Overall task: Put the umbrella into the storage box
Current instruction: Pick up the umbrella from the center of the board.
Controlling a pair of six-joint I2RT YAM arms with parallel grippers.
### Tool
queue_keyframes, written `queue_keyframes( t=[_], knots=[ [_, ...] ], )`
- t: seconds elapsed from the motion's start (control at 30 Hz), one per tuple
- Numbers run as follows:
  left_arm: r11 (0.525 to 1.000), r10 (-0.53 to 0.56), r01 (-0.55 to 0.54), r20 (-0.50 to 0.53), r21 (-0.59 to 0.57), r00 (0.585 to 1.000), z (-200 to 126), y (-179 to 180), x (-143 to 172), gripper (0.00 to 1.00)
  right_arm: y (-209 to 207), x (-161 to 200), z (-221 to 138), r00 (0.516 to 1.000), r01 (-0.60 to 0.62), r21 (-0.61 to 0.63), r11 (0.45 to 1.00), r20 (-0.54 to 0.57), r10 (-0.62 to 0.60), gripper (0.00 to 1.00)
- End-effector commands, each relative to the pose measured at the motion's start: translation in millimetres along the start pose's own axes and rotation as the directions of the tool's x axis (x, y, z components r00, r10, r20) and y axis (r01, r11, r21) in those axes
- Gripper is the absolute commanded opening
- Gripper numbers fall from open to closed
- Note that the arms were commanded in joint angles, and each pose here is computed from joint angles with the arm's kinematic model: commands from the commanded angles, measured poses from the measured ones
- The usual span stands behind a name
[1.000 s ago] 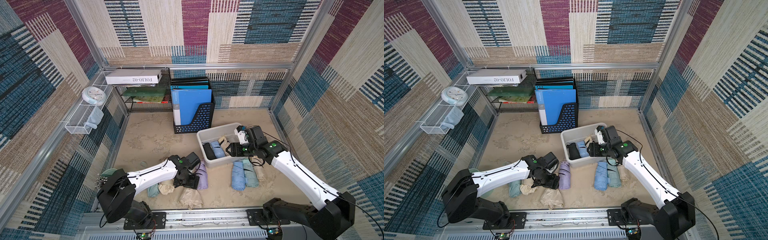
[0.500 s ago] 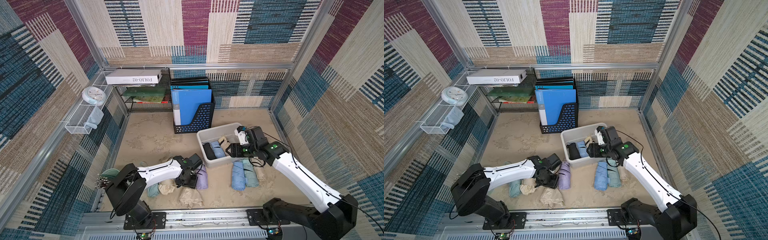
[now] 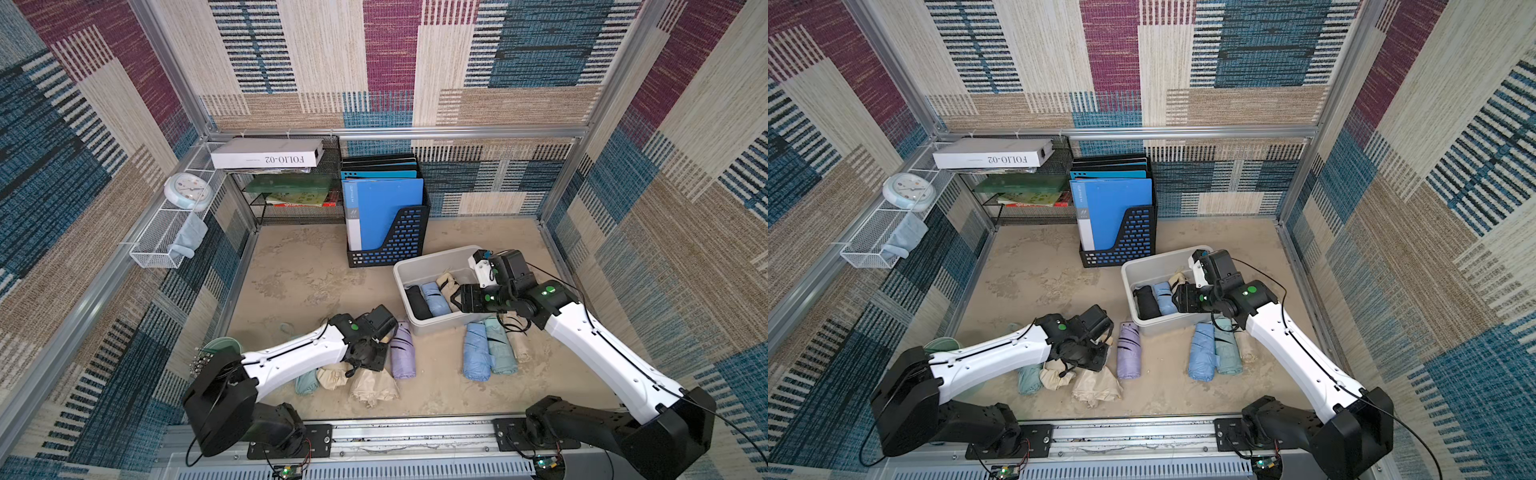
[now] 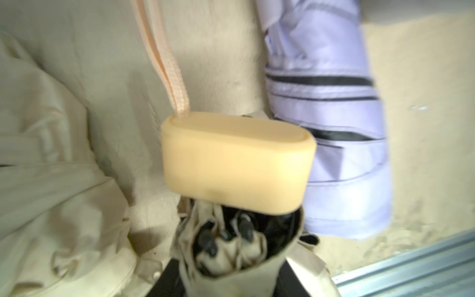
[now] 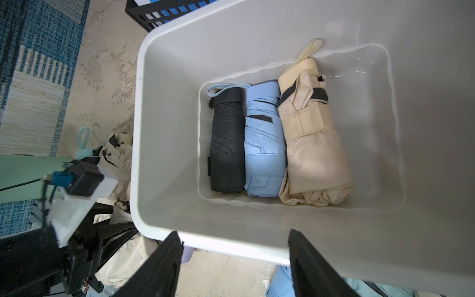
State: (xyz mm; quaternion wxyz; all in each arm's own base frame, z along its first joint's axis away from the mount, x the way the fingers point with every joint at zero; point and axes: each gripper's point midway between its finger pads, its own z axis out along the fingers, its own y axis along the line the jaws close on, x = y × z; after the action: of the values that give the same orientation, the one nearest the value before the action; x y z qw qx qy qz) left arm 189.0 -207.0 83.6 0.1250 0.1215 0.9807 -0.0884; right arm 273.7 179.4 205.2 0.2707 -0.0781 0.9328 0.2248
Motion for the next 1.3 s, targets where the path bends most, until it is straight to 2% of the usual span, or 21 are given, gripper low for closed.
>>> queue_keyframes(
  t=[0.0, 0.17, 0.33, 0.63, 0.87, 1.0, 1.27],
  knots=[
    [0.997, -0.064, 0.055, 0.169, 0.055, 0.983, -36, -4, -30, 0.33, 19, -8, -8, 0.999, 0.005, -0.092, 0.996, 0.033, -0.001, 0.70],
    [0.961, -0.168, 0.069, 0.367, 0.267, 0.915, -101, -22, -73, 0.33, 68, -22, -27, 0.993, 0.082, -0.302, 0.950, 0.109, -0.051, 0.71],
    [0.895, -0.252, 0.025, 0.460, 0.446, 0.851, -149, -38, -105, 0.33, 119, -22, -54, 0.982, 0.175, -0.519, 0.836, 0.159, -0.106, 0.78],
    [0.744, -0.339, -0.114, 0.519, 0.658, 0.784, -204, -70, -134, 0.33, 172, 3, -75, 0.979, 0.188, -0.743, 0.642, 0.088, -0.185, 0.91],
    [0.627, -0.363, -0.223, 0.534, 0.746, 0.764, -235, -91, -140, 0.33, 184, 10, -72, 0.975, 0.177, -0.789, 0.589, 0.060, -0.212, 0.99],
    [0.545, -0.393, -0.271, 0.527, 0.794, 0.754, -251, -100, -141, 0.33, 193, 11, -80, 0.973, 0.185, -0.822, 0.539, 0.075, -0.220, 0.96],
    [0.418, -0.434, -0.352, 0.525, 0.837, 0.733, -281, -111, -140, 0.34, 202, 8, -92, 0.975, 0.172, -0.865, 0.472, 0.079, -0.210, 0.79]
  ],
)
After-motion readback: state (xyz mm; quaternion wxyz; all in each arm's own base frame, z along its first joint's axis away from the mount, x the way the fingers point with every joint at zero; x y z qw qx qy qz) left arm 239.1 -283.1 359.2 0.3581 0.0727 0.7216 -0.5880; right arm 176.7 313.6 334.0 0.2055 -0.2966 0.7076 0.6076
